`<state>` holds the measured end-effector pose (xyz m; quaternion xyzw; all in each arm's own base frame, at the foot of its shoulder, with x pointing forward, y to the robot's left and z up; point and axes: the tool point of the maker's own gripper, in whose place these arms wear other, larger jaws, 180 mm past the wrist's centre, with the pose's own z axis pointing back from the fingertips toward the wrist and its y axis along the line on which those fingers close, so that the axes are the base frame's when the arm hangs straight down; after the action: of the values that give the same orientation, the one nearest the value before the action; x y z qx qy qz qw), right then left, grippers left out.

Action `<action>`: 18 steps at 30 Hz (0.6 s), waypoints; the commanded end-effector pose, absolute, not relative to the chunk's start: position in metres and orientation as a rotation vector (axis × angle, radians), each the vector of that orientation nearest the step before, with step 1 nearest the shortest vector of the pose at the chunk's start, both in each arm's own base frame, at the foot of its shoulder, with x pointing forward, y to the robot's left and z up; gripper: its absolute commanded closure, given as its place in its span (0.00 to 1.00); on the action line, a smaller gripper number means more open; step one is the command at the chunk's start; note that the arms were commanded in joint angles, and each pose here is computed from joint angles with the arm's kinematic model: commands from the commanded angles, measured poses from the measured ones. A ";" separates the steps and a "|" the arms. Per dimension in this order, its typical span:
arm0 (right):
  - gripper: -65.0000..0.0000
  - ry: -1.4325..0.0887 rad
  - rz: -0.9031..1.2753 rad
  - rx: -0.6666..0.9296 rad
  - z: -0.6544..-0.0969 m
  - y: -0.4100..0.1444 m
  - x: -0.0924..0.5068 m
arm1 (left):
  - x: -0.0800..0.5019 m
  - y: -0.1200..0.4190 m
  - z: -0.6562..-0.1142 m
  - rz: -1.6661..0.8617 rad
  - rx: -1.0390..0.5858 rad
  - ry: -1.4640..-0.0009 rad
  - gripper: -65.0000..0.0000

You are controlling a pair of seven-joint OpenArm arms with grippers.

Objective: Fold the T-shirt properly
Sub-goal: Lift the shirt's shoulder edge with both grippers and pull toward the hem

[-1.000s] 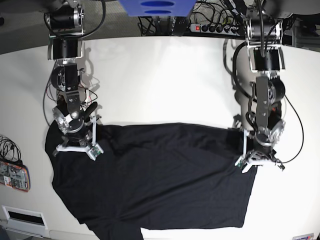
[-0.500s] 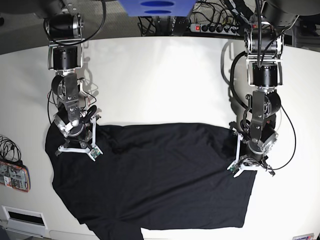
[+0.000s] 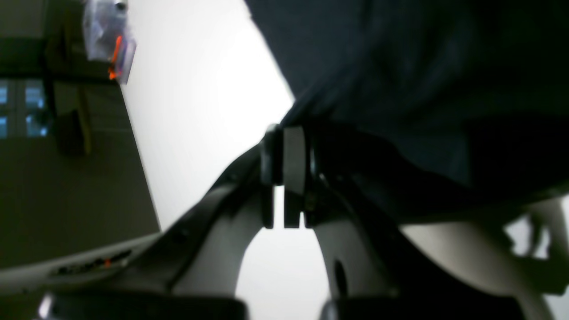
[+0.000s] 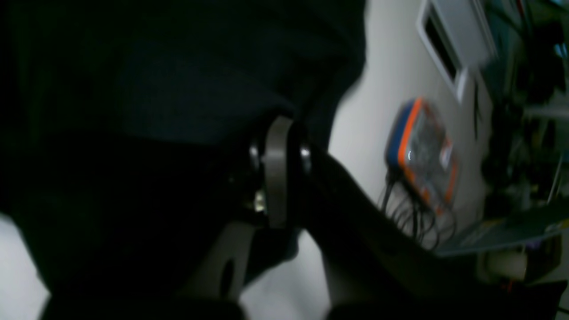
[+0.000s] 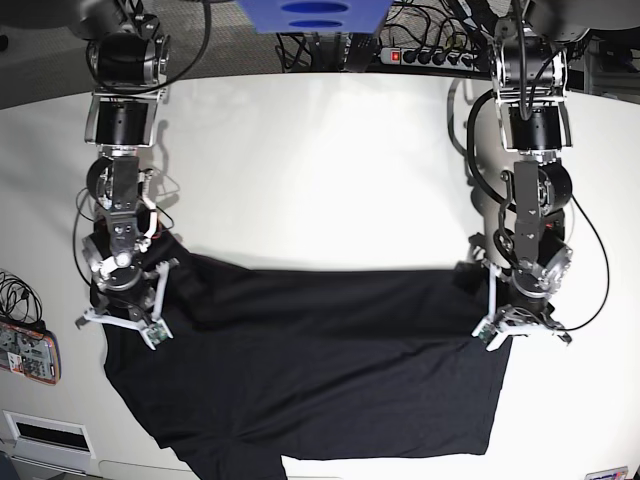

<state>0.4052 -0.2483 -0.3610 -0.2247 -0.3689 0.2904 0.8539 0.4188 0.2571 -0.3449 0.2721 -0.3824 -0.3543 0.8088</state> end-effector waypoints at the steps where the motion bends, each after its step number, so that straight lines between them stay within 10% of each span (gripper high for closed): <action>1: 1.00 -0.820 0.604 -0.491 -0.346 -0.250 0.415 | 0.428 0.269 -0.322 -0.724 0.628 -0.865 1.00; 18: 1.00 -0.821 0.592 -0.487 -0.342 -0.254 0.433 | 0.424 0.251 -0.337 -0.829 0.615 -0.832 1.00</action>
<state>0.4256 -0.2489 -0.3561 -0.2184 -0.3744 0.2859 0.8546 0.4117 0.2464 -0.3576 0.2685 -0.3653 -0.3921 0.8005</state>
